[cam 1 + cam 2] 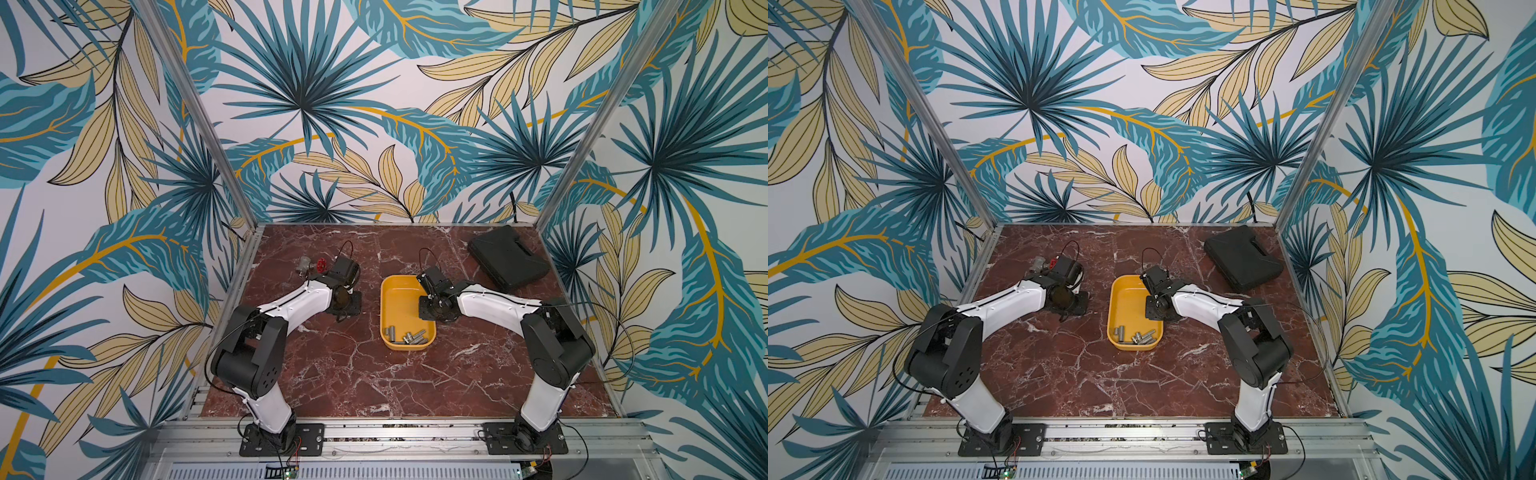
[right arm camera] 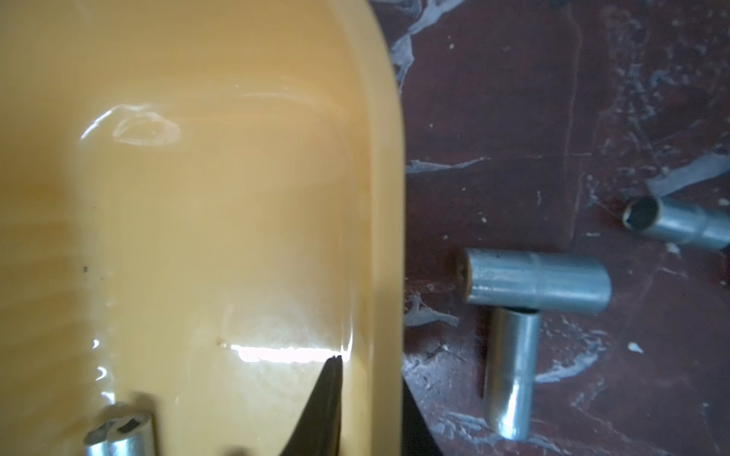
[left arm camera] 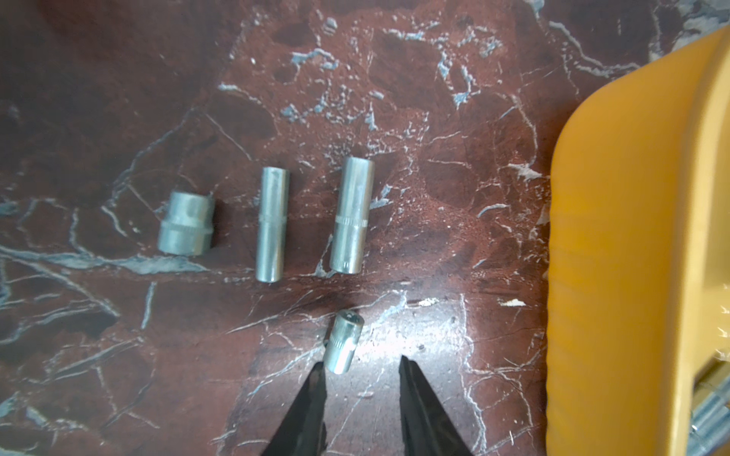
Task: Take out the socket from the storage box
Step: Adjust the storage box at the center of the board.
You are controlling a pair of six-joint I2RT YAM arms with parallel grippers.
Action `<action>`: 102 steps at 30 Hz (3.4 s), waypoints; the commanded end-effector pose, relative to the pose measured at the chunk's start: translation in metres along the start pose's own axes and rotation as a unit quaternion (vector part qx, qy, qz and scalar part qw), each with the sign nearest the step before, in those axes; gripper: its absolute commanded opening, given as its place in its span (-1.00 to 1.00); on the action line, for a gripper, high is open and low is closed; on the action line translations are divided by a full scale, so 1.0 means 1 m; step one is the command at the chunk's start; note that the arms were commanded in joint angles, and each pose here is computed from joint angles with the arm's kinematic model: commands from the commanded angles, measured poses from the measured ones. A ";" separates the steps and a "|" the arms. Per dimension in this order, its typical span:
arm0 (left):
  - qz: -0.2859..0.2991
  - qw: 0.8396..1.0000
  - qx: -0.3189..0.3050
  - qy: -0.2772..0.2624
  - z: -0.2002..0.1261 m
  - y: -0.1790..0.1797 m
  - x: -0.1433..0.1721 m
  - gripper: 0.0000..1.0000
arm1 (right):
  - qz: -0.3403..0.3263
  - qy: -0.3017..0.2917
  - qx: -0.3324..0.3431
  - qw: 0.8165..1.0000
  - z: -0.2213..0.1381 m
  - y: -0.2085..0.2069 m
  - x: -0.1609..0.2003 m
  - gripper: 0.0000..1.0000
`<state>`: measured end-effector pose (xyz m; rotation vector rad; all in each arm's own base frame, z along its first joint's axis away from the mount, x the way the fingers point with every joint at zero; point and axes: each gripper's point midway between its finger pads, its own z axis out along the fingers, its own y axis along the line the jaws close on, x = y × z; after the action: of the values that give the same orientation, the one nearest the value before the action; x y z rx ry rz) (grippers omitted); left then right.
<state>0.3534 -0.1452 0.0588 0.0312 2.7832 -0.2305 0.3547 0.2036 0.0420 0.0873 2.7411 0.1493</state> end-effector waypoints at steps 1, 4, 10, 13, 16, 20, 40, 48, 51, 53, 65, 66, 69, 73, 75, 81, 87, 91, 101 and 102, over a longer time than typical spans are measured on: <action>-0.005 1.000 0.003 -0.002 -0.001 0.003 0.005 -0.31 | 0.005 0.018 0.018 1.000 0.011 -0.008 0.014 -0.76; -0.005 1.000 0.001 -0.002 -0.001 0.004 0.006 -0.31 | 0.003 0.023 0.018 1.000 0.007 -0.008 0.015 -0.90; -0.005 1.000 0.002 -0.004 0.001 0.005 0.008 -0.30 | -0.019 0.067 0.010 0.998 -0.003 -0.001 0.021 -1.00; 0.000 1.000 0.003 -0.003 0.002 0.004 0.008 -0.30 | -0.025 0.094 0.006 0.995 -0.009 0.002 0.025 -1.00; 0.005 1.000 0.000 -0.004 0.000 0.005 0.004 -0.31 | -0.033 0.116 -0.008 0.993 -0.018 0.008 0.029 -1.00; 0.010 1.000 0.001 -0.012 -0.005 0.003 -0.001 -0.31 | -0.044 0.160 -0.026 0.986 -0.031 0.014 0.035 -1.00; 0.009 1.000 0.002 -0.027 -0.013 0.003 -0.004 -0.30 | -0.018 0.178 -0.073 0.981 -0.037 0.025 0.034 -1.00; 0.003 1.000 0.005 -0.027 -0.014 0.003 -0.002 -0.30 | -0.016 0.168 -0.069 0.983 -0.033 0.023 0.033 -1.00; 0.004 1.000 0.005 -0.028 -0.015 0.003 -0.003 -0.30 | -0.014 0.163 -0.066 0.984 -0.030 0.021 0.031 -1.00; 0.004 1.000 0.004 -0.027 -0.015 0.003 -0.002 -0.30 | -0.011 0.156 -0.060 0.986 -0.027 0.020 0.030 -1.00; 0.003 1.000 0.007 -0.023 -0.013 0.002 -0.002 -0.30 | 0.003 0.095 -0.004 0.995 0.004 -0.003 0.025 -0.97; 0.005 1.000 0.008 -0.024 -0.013 0.001 -0.002 -0.30 | 0.002 0.093 0.001 0.996 0.006 -0.005 0.025 -0.96; 0.004 1.000 0.009 -0.022 -0.012 0.001 -0.003 -0.30 | 0.002 0.087 0.009 0.996 0.009 -0.008 0.026 -0.94; 0.007 1.000 0.009 -0.017 -0.012 0.000 -0.002 -0.30 | 0.003 0.086 0.006 0.996 0.010 -0.006 0.025 -0.86; 0.010 1.000 0.010 -0.017 -0.013 -0.001 -0.003 -0.30 | 0.000 0.088 0.002 0.996 0.009 -0.004 0.025 -0.78; 0.012 1.000 0.013 -0.015 -0.015 -0.003 -0.007 -0.30 | -0.014 0.095 -0.005 0.995 -0.002 -0.001 0.024 -0.44; 0.012 1.000 0.010 -0.019 -0.018 -0.003 -0.009 -0.29 | -0.036 0.053 -0.015 0.998 -0.039 0.005 -0.002 -0.26; 0.014 1.000 0.008 -0.019 -0.020 -0.002 -0.011 -0.29 | -0.052 0.028 -0.030 0.998 -0.062 0.016 -0.024 -0.24; 0.007 1.000 0.006 -0.017 -0.018 0.000 -0.006 -0.29 | -0.049 0.057 -0.080 0.994 -0.047 0.051 -0.024 -0.24; 0.006 1.000 0.006 -0.018 -0.019 0.000 -0.005 -0.29 | -0.047 0.063 -0.081 0.994 -0.043 0.053 -0.021 -0.24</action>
<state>0.3458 -0.1435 0.0669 0.0596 2.7744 -0.2387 0.3703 0.2417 0.1180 -0.0859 2.7578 0.3470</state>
